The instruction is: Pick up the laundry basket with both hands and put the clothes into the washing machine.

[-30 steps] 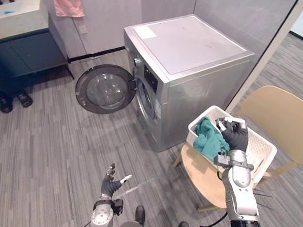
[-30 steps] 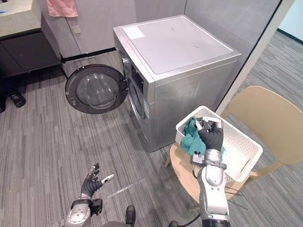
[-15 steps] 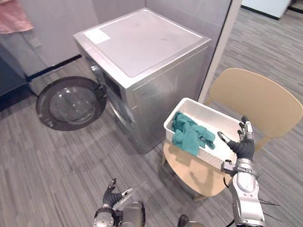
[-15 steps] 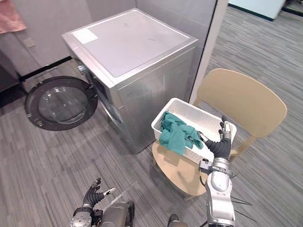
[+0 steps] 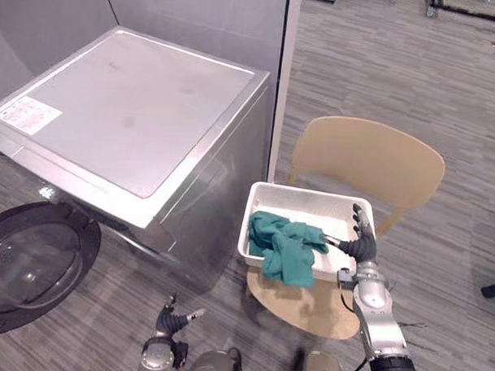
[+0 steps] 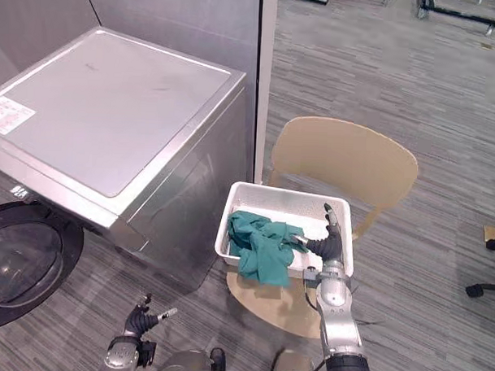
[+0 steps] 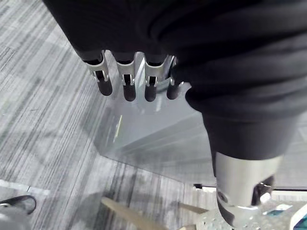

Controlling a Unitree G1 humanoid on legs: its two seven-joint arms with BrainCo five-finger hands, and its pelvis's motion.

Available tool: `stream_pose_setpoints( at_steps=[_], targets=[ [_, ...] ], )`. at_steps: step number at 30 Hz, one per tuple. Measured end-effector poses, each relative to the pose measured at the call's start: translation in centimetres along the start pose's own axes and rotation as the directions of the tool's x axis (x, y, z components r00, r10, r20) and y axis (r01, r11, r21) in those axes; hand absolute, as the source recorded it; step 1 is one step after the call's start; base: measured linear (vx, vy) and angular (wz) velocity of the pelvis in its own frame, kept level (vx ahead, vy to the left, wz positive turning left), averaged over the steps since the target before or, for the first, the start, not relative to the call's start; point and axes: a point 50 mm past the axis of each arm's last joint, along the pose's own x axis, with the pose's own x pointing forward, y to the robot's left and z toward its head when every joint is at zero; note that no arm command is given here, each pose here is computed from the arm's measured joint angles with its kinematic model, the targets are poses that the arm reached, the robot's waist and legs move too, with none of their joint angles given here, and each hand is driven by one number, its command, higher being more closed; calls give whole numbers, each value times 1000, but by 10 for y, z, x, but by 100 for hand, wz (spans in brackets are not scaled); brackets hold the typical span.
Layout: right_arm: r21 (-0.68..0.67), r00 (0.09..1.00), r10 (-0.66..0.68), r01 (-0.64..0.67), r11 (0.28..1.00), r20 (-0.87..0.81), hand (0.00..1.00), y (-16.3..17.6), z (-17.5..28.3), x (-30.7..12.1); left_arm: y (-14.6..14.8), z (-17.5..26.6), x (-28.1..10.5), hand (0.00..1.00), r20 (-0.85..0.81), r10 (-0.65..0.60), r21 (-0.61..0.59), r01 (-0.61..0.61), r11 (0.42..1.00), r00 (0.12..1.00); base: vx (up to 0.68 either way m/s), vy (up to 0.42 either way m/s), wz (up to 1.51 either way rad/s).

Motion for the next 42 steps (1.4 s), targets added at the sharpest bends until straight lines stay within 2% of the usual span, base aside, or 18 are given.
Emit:
stream_pose_setpoints(
  at_steps=[2,3,5,10,21,27,28,35,37,42],
  targets=[
    [-48,1000,1,-1,999,-9,0,-4,-4,-1,0,-1,1,0,-7,-1,5,1,1000,1000,202,-105,28],
    [-111,1000,3,-4,994,-12,0,-12,-7,1,-12,-2,-1,0,-20,-26,-17,25,1000,999,271,-98,32],
    [-158,999,26,-30,987,-25,0,-13,-12,2,-16,-6,-3,0,-29,-34,-14,34,999,999,197,-67,23],
    [-300,992,106,-120,946,-64,0,-18,-19,22,-11,-15,-4,0,-52,-32,31,34,999,998,103,-35,40],
    [-416,939,302,-344,842,-166,0,21,-32,30,-3,-24,-5,0,-80,-23,80,29,996,997,-56,-4,41],
    [-488,949,298,-308,817,-101,0,23,5,73,5,13,14,0,34,-2,90,-1,996,999,-257,11,12],
    [-494,951,296,-299,817,-86,100,22,11,77,7,17,16,0,45,2,92,-6,996,999,-238,19,7],
    [-525,976,219,-182,831,9,100,6,60,115,15,51,26,0,155,45,38,-51,998,987,-164,-16,7],
    [-456,979,200,-156,876,50,100,6,72,119,13,59,27,0,175,47,-5,-46,999,983,-61,-87,7],
    [-352,968,205,-144,925,143,100,15,92,117,1,62,25,0,175,38,-57,-28,998,984,22,-54,-3]
  ],
)
